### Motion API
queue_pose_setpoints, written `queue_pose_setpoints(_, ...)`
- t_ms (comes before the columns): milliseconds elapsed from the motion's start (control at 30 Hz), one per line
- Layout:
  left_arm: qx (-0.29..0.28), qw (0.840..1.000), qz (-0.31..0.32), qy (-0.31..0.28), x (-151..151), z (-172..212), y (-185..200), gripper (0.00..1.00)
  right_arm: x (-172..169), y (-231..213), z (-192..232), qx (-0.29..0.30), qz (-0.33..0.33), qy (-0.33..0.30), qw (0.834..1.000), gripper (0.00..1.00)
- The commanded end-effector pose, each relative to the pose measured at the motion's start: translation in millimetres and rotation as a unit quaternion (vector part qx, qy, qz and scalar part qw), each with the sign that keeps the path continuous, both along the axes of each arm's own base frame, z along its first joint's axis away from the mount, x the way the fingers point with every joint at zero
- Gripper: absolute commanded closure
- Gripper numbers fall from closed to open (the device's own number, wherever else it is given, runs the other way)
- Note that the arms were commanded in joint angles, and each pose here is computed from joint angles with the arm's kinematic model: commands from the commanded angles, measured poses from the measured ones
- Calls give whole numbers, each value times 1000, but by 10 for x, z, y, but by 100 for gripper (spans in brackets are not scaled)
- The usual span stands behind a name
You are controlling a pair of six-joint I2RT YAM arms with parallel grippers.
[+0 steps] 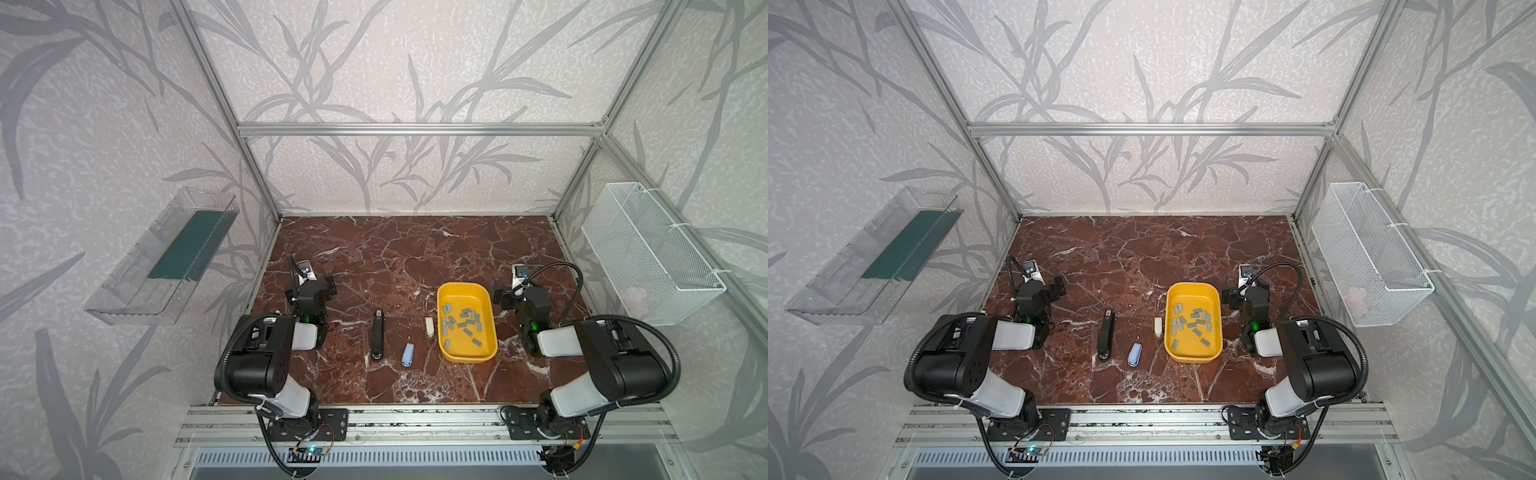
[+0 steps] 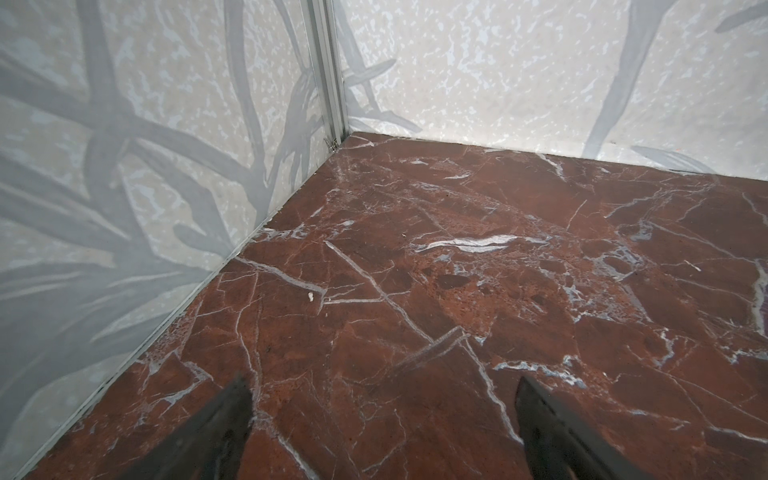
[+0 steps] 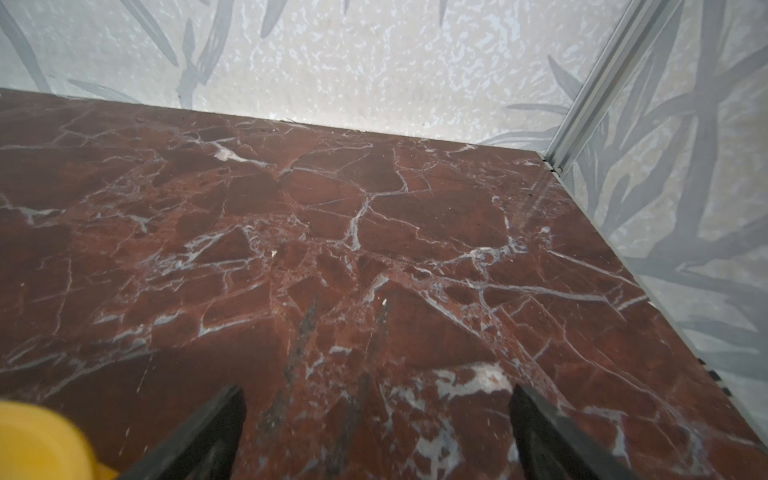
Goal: Load the staples into the stapler
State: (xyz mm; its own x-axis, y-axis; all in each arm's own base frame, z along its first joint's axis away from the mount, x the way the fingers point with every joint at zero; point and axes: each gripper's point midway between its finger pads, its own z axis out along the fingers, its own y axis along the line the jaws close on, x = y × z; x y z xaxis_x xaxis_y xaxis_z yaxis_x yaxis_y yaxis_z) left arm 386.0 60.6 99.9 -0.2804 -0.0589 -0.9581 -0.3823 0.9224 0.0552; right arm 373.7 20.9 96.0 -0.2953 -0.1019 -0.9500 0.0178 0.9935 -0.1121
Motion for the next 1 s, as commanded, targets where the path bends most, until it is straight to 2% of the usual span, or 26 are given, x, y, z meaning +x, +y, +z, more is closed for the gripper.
queue_pose_setpoints(0,5,1000,1,-3,-4,-2,19,1,15,-78,439,-4,-29,-42,999,1)
queue_pose_setpoints(100,5,1000,1,-4,-1,5,19,1,-58,-89,605,28,-40,-9,999,1)
queue_pose_setpoints(200,5,1000,1,-4,-3,0,17,1,-173,-42,878,103,-42,5,994,1)
queue_pose_setpoints(300,5,1000,1,-4,-3,0,17,1,-307,-13,1093,194,-46,37,979,1)
queue_pose_setpoints(367,8,1000,-1,-4,2,7,8,1,-349,54,1122,234,-23,44,971,1)
queue_pose_setpoints(433,48,999,4,-14,-73,280,-98,1,-446,-22,1044,312,-32,60,948,1)
queue_pose_setpoints(467,65,998,19,-18,-148,504,-143,1,-456,54,1117,342,16,45,938,1)
queue_pose_setpoints(500,43,998,35,-24,-233,736,-151,1,-492,111,1191,376,62,29,924,1)
queue_pose_setpoints(533,-13,999,22,-26,-291,926,-208,1,-520,109,1217,402,78,16,912,1)
queue_pose_setpoints(600,-102,994,-5,-33,-446,1220,-324,1,-550,56,1130,461,47,24,886,1)
queue_pose_setpoints(667,-152,986,-34,-63,-582,1455,-429,1,-542,183,1225,451,88,34,888,1)
queue_pose_setpoints(733,-174,978,-68,-95,-693,1598,-520,1,-529,297,1289,453,109,71,882,0)
queue_pose_setpoints(800,-186,972,-84,-116,-750,1663,-553,1,-541,498,1425,447,151,80,878,13)
queue_pose_setpoints(833,-194,970,-90,-113,-775,1682,-573,1,-567,644,1465,426,164,86,885,15)
queue_pose_setpoints(900,-211,963,-118,-115,-768,1758,-671,1,-665,936,1453,349,165,106,916,16)
queue_pose_setpoints(967,-229,949,-178,-123,-714,1873,-887,1,-834,1334,1446,285,195,114,932,19)
